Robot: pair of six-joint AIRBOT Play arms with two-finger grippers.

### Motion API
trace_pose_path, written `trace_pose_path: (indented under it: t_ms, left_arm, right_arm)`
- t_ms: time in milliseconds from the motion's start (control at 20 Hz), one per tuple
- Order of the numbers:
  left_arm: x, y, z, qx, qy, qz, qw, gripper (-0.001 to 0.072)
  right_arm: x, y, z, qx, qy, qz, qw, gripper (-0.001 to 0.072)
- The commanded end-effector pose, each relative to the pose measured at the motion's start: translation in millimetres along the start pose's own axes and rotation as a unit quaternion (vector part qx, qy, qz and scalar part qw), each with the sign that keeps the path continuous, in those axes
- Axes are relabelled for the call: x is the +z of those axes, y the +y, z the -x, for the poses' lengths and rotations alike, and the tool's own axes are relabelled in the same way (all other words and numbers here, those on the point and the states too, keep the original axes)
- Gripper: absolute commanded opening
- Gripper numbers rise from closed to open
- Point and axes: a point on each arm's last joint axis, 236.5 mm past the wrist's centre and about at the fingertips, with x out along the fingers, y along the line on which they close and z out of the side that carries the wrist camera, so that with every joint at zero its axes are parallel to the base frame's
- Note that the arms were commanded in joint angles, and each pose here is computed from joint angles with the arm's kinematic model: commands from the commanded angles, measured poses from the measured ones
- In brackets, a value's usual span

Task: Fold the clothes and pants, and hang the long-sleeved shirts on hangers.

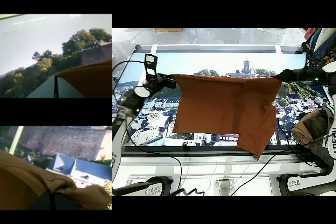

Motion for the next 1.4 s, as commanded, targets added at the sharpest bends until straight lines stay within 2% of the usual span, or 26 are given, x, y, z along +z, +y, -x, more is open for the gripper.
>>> trace_pose_path:
  t_ms: [0, 250, 350, 600, 750, 800, 850, 900, 950, 1100, 1350]
  left_arm:
    - [-26, -7, -25, 0.011, 0.016, -0.015, 1.000, 0.0018]
    - [-71, -19, -46, -0.006, 0.062, -0.012, 0.998, 0.0018]
    - [-89, -33, -50, -0.034, 0.088, -0.010, 0.996, 0.0019]
    - [-140, -50, -35, -0.114, 0.175, -0.098, 0.973, 0.0019]
    - [-157, -56, -24, -0.146, 0.207, -0.098, 0.963, 0.0019]
    - [-156, -56, -24, -0.146, 0.206, -0.098, 0.963, 0.0025]
    - [-155, -56, -25, -0.144, 0.204, -0.099, 0.963, 0.0123]
    - [-153, -56, -24, -0.144, 0.203, -0.100, 0.963, 0.0434]
    - [-149, -56, -23, -0.143, 0.199, -0.100, 0.964, 0.0720]
    - [-125, -52, -14, -0.136, 0.178, -0.104, 0.969, 0.0718]
    - [-42, -35, 24, -0.101, 0.097, -0.124, 0.982, 0.0718]
  right_arm:
    - [-11, -24, -37, -0.032, 0.010, 0.001, 0.999, 0.0010]
    - [-46, -37, -62, -0.030, 0.062, -0.020, 0.997, 0.0009]
    - [-65, -40, -67, -0.029, 0.085, -0.028, 0.996, 0.0009]
    - [-125, -40, -70, -0.019, 0.171, -0.038, 0.984, 0.0010]
    - [-140, -37, -71, -0.011, 0.190, -0.048, 0.981, 0.0010]
    - [-141, -36, -70, -0.008, 0.192, -0.052, 0.980, 0.0038]
    - [-140, -33, -70, -0.003, 0.191, -0.055, 0.980, 0.0206]
    - [-140, -29, -70, 0.004, 0.192, -0.060, 0.979, 0.0437]
    - [-139, -26, -68, 0.006, 0.195, -0.068, 0.979, 0.0531]
    - [-132, -20, -58, 0.012, 0.207, -0.080, 0.975, 0.0523]
    - [-126, 3, -26, 0.030, 0.250, -0.076, 0.965, 0.0505]
